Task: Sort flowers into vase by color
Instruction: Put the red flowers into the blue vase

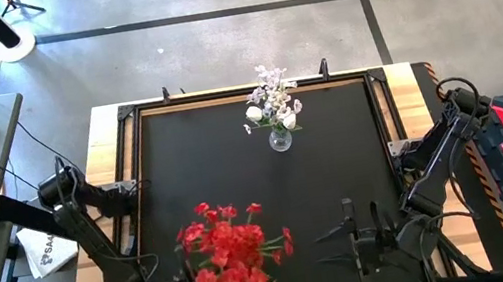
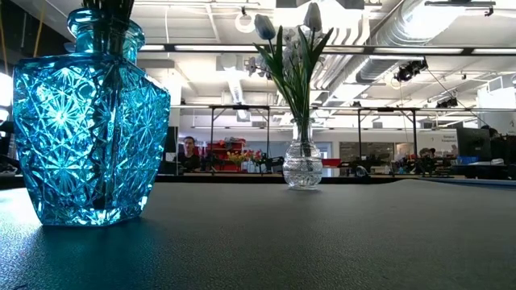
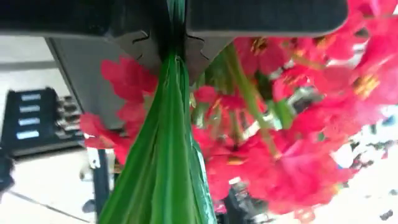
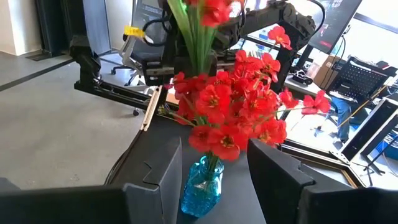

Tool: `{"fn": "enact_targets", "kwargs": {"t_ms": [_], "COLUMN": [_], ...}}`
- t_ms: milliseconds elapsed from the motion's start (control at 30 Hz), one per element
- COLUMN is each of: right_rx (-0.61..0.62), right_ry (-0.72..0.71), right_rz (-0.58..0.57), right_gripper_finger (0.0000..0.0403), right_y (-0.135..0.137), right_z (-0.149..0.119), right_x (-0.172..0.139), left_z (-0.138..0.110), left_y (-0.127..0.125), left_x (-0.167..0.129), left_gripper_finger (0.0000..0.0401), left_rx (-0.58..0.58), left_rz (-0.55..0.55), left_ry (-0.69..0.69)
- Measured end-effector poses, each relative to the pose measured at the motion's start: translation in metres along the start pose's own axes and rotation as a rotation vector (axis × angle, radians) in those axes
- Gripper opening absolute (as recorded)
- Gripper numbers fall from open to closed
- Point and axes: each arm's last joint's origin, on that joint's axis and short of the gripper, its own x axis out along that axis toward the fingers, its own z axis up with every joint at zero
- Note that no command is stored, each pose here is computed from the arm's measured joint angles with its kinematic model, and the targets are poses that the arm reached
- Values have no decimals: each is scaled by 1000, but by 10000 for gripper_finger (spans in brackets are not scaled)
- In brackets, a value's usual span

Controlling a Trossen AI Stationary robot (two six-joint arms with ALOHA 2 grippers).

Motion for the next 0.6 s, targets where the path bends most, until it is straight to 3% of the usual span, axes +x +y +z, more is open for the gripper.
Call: {"fn": "enact_targets", "kwargs": {"t_ms": [100,367,600], "right_rx": [2,9,10], "right_ry": [1,14,14], "right_rz": [0,9,9], "right_gripper_finger": [155,155,155], "right_y": [0,0,0], "right_z": [0,-2,-2], "right_x": [0,0,0], "left_z": [-8,-29,-17], "left_y": [1,8,3], "left_x": [5,13,2], "left_gripper_finger": [1,1,1], "left_rx": [53,8,73], "left_rz": [10,156,101], "left_ry": [7,-14,-46]}}
